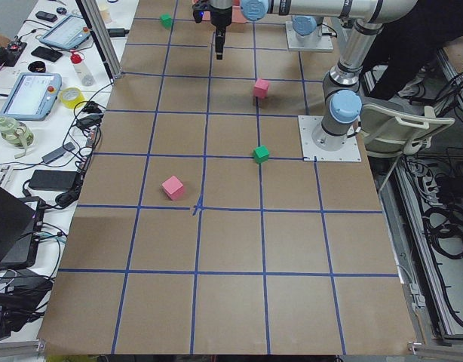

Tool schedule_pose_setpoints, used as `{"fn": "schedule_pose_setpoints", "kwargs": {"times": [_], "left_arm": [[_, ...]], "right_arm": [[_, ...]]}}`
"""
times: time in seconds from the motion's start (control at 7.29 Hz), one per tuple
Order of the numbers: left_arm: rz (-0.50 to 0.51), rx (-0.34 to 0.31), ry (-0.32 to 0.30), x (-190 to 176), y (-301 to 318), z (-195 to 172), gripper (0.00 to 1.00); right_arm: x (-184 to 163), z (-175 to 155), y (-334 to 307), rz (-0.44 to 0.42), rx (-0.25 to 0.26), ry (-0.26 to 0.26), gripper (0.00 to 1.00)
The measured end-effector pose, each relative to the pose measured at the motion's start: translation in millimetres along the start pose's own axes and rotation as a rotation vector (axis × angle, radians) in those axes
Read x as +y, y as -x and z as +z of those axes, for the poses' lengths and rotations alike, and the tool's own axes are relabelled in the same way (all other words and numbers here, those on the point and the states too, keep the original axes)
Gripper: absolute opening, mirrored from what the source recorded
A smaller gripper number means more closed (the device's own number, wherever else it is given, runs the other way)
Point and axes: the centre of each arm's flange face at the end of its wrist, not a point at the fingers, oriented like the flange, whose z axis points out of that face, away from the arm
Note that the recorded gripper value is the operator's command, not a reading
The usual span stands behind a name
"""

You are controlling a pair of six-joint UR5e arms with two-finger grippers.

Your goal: Align button upright

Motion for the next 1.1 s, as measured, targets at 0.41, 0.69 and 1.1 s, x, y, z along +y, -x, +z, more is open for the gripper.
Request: {"fn": "schedule_pose_setpoints", "kwargs": {"times": [0.41, 0.69, 1.1], "left_arm": [[0.0, 0.0, -0.001, -0.1, 0.0, -0.1, 1.0], [0.0, 0.0, 0.0, -0.1, 0.0, 0.1, 1.0], [0.0, 0.0, 0.0, 0.0, 0.0, -0.1, 1.0]], "right_arm": [[22.2, 50.9, -10.5, -0.042, 0.033, 0.118, 1.0], [26.7, 83.1, -36.0, -0.046, 0.028, 0.137, 1.0], [47.8, 132.8, -38.9, -0.034, -0.022, 0.131, 1.0]]}}
